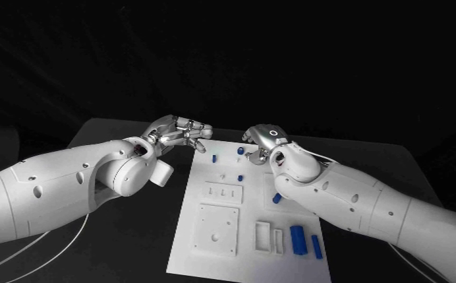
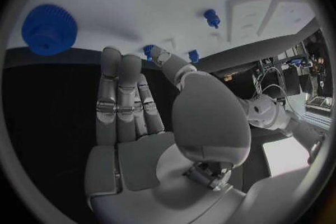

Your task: Assemble the parts on the task board

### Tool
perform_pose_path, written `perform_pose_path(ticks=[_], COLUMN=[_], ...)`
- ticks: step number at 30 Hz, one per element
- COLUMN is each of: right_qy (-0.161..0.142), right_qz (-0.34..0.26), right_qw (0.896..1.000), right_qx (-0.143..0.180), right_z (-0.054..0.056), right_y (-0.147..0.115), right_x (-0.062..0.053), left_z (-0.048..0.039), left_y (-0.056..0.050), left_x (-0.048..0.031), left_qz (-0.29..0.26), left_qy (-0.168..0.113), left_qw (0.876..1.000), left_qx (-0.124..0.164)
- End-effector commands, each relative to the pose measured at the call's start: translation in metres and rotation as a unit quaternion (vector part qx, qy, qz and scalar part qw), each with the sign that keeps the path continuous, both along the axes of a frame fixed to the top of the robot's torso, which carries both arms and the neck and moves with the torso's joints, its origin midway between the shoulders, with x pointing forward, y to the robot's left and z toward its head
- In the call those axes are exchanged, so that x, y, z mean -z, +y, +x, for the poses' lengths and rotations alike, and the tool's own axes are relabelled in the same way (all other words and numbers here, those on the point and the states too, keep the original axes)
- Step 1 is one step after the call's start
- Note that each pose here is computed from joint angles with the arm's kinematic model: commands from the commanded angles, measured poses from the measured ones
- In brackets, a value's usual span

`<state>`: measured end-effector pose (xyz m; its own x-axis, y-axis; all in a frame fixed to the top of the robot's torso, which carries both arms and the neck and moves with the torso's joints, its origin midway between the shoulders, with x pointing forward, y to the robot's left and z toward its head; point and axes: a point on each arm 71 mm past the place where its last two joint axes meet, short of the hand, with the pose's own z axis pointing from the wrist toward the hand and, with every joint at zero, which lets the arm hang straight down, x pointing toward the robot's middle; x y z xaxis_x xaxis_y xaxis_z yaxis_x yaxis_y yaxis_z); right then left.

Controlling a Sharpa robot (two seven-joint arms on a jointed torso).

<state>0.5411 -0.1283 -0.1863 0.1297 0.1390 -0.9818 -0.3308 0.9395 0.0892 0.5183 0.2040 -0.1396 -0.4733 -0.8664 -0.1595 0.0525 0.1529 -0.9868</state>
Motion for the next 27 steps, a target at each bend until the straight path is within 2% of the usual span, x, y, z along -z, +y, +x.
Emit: perform_pose_path(ticks=[1,5,8,9,13,18,27], right_qy=[-0.017,-0.013,0.012,0.03,0.065,0.101,0.129], right_qz=[0.036,0.073,0.099,0.108,0.109,0.096,0.084], right_qw=[0.999,0.997,0.995,0.994,0.992,0.99,0.988], right_qx=[0.005,0.007,0.005,0.006,0.01,0.014,0.015], right_z=[-0.005,-0.008,-0.009,-0.008,-0.007,-0.005,0.001], right_y=[-0.014,-0.04,-0.063,-0.074,-0.096,-0.113,-0.112], right_x=[-0.014,-0.032,-0.039,-0.039,-0.037,-0.03,-0.015], left_z=[-0.0006,-0.0008,-0.0009,-0.0008,-0.0004,0.0008,0.0024], left_y=[0.0,0.003,0.006,0.007,0.009,0.008,0.008], left_x=[-0.0017,-0.0017,-0.0018,-0.0017,-0.0016,-0.001,-0.0001], left_qz=[-0.001,-0.001,-0.001,0.0,0.0,0.001,0.001], left_qy=[-0.002,-0.002,-0.002,-0.002,-0.002,-0.002,-0.001], left_qw=[1.0,1.0,1.0,1.0,1.0,1.0,1.0], left_qx=[0.006,0.004,0.001,-0.001,-0.003,-0.002,0.0])
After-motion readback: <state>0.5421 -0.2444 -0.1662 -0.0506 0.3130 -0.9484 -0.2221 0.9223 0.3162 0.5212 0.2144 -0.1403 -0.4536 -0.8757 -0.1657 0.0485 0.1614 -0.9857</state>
